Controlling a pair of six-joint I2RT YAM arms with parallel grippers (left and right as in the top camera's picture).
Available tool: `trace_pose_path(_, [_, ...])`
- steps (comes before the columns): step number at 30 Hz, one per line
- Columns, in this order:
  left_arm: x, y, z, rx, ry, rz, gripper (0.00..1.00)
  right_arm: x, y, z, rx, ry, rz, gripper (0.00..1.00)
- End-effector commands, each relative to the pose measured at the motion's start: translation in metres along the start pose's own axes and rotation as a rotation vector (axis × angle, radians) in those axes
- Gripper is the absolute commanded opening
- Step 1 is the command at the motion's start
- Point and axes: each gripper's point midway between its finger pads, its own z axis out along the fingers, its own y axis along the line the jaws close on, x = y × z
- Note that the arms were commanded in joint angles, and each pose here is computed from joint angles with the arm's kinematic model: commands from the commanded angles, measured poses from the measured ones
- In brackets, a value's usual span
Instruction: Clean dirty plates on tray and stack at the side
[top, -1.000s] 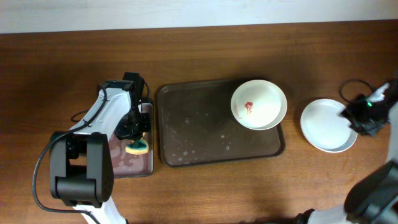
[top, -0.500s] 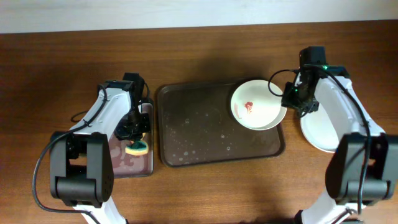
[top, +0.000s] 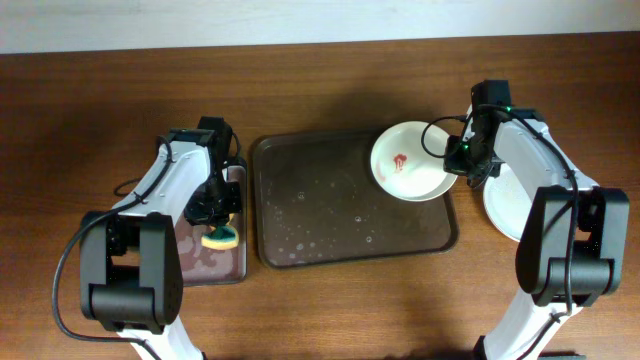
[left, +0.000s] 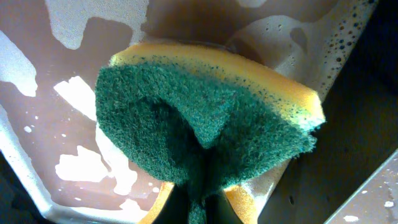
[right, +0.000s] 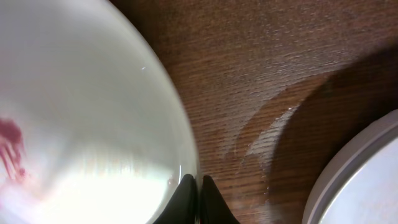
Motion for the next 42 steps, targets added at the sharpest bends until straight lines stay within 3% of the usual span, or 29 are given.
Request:
trace_pose_path(1, [0.002,0.0,-0.004,0.009,-0.003,0.01,0.0,0.011,0.0,-0.004,0.008,0.042,0.03,0.04])
trace_pose_path(5, [0.003,0.0,-0.004,0.008,-0.001,0.01,0.0,0.026,0.008,-0.042,-0.008,0.046,-0.005,0.04])
trace_pose_path(9, [0.005,0.001,-0.01,0.01,-0.009,0.011,0.0,0.067,0.04,-0.068,-0.041,0.141,-0.087,0.04])
trace_pose_path(15, [0.007,0.003,-0.063,0.065,-0.168,0.004,0.0,0.118,0.084,-0.027,-0.062,0.216,-0.111,0.04])
trace_pose_path(21, [0.009,0.008,-0.09,0.072,-0.268,0.018,0.0,0.12,0.099,-0.013,-0.075,0.174,-0.069,0.04])
trace_pose_path(24, [0.002,0.016,-0.078,0.018,-0.297,0.008,0.0,0.116,0.102,-0.012,-0.086,0.156,-0.107,0.04])
trace_pose_path(28, [0.0,0.012,-0.024,0.026,-0.323,-0.003,0.0,0.118,0.105,-0.01,-0.105,0.15,-0.24,0.04])
trace_pose_path(32, [0.01,0.009,0.021,0.064,-0.336,-0.074,0.0,0.124,0.101,-0.002,-0.098,0.156,-0.231,0.04])
trace_pose_path(42, [0.025,0.003,0.055,0.083,-0.235,-0.063,0.0,0.127,0.1,0.028,-0.096,0.163,-0.231,0.09])
